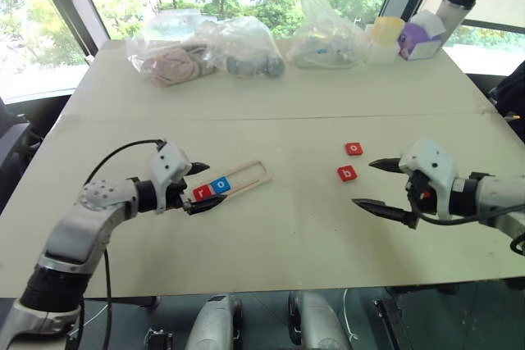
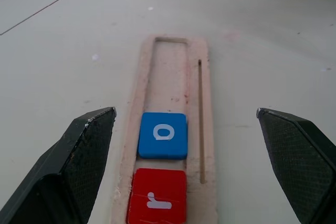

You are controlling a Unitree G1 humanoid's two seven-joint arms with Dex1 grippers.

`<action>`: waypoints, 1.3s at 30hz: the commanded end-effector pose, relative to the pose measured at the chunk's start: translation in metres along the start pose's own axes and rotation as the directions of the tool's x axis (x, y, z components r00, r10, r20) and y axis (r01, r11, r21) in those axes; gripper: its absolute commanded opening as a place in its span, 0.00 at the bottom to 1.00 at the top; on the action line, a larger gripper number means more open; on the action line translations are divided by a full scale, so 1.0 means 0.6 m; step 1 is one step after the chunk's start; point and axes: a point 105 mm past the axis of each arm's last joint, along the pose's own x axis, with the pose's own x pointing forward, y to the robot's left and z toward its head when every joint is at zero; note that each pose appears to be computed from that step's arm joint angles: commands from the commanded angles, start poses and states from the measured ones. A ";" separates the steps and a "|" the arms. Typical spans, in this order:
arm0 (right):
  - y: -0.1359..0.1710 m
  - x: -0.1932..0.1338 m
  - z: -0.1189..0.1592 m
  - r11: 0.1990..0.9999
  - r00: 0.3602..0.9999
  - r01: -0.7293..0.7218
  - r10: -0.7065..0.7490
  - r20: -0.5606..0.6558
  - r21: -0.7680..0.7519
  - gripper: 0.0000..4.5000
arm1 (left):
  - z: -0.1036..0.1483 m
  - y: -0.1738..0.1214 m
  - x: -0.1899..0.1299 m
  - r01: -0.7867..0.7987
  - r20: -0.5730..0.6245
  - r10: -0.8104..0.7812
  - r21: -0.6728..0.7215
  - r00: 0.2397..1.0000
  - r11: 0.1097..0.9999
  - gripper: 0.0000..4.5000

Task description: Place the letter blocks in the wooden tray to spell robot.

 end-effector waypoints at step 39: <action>0.003 -0.010 0.021 0.997 0.998 0.061 -0.060 0.025 -0.048 1.00 | -0.105 -0.029 0.057 0.215 -0.115 -0.203 0.098 0.972 0.972 0.71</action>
